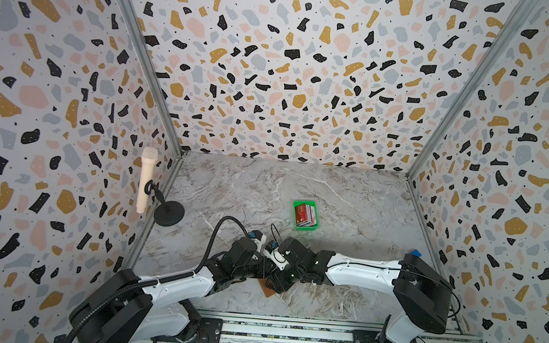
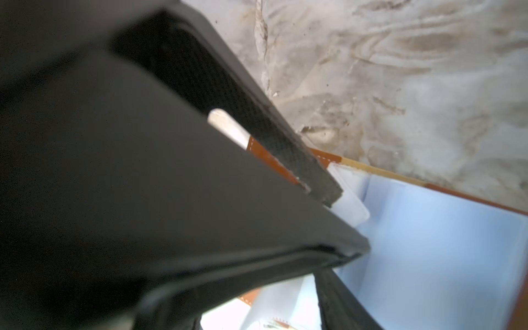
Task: Insert credit cards into a card holder
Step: Flip over the card slot on the card holder, then move the card holder to the center of the table.
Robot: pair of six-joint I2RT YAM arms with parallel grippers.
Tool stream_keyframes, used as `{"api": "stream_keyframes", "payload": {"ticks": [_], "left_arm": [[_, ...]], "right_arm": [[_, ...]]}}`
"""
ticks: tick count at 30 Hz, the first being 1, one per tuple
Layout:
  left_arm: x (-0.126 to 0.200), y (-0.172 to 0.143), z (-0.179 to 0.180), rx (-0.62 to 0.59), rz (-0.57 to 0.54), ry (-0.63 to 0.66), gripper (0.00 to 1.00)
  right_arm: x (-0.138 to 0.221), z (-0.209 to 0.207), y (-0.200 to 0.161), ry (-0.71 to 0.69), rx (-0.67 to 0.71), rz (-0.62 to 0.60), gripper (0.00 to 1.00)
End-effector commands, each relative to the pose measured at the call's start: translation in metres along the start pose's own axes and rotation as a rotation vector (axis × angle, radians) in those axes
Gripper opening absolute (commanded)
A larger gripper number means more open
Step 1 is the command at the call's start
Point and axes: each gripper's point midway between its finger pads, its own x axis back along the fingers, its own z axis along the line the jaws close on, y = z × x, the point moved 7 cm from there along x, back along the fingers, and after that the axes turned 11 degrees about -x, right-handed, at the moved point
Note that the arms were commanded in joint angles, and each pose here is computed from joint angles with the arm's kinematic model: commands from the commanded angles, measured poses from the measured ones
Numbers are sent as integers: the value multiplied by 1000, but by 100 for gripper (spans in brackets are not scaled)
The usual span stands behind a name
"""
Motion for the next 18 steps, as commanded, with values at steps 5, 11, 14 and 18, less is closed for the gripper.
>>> {"api": "stream_keyframes", "payload": {"ticks": [5,11,14,18], "left_arm": [[-4,6,-10,-64,-7,-24,22],[-3,-7,-1,-56,27,10,18],[-4,-14,3,-51,45,24,15],[-2,-21,9,-40,56,50,13]], "right_arm": [[37,32,5,38,162,-87,65],[64,3,14,-46,66,-200,65],[75,-27,20,-86,-41,-243,64],[79,-67,24,-113,-171,-275,64]]}}
